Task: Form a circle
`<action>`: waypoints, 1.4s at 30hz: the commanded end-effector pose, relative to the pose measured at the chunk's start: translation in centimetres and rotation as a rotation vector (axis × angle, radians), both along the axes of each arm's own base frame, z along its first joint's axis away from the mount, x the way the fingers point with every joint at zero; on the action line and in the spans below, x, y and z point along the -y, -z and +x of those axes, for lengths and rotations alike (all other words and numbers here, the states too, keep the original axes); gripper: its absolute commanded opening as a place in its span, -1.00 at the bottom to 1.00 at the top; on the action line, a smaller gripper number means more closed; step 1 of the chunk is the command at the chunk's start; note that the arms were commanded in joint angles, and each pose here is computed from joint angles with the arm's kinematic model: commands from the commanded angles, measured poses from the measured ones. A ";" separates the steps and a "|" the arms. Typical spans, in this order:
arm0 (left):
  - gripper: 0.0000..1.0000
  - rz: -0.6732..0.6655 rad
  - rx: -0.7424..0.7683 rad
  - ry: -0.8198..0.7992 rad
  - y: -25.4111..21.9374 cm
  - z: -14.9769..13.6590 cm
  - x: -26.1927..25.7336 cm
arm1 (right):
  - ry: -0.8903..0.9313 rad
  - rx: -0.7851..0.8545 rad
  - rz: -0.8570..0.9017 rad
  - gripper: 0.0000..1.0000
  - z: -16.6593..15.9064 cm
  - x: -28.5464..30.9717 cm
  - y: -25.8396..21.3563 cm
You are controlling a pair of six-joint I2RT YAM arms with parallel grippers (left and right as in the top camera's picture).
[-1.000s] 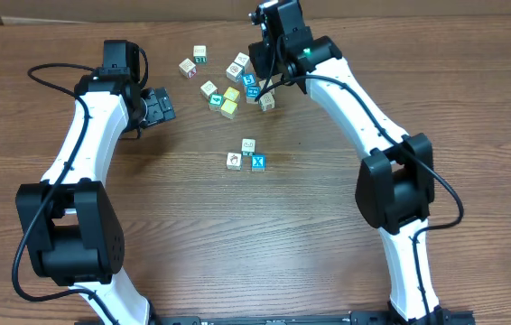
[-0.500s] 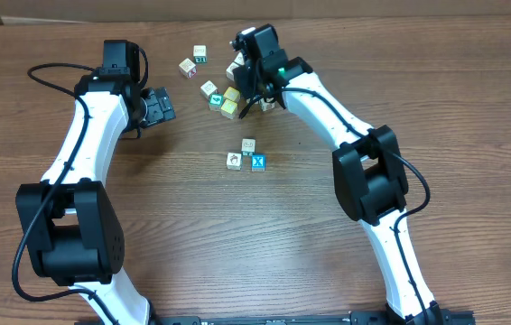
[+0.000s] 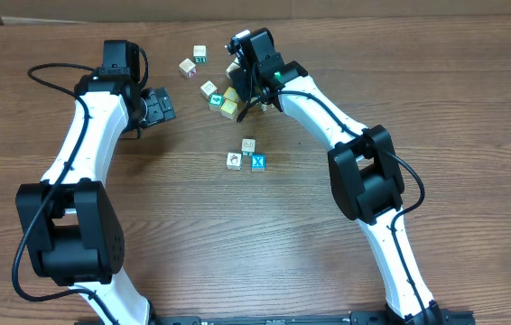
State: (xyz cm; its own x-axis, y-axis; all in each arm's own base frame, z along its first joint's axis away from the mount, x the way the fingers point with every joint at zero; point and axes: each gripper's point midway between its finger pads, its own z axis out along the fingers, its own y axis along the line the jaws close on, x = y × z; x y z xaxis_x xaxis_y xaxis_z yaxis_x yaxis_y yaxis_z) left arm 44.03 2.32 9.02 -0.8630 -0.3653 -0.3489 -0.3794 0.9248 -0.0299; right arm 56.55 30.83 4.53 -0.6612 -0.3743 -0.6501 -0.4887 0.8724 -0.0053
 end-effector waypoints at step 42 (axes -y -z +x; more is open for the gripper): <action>0.99 0.012 0.005 0.003 -0.2 0.3 0.1 | 0.029 0.003 -0.056 -0.12 0.3 1.6 2.1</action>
State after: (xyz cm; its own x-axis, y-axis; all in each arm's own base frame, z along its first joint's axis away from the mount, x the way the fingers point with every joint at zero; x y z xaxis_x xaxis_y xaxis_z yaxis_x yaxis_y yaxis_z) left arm 44.03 2.32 9.02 -0.8630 -0.3653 -0.3489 -0.3794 0.9248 -0.0299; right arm 56.87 29.66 3.44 -0.6580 -0.3912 -0.6435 -0.4717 0.8802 -0.0527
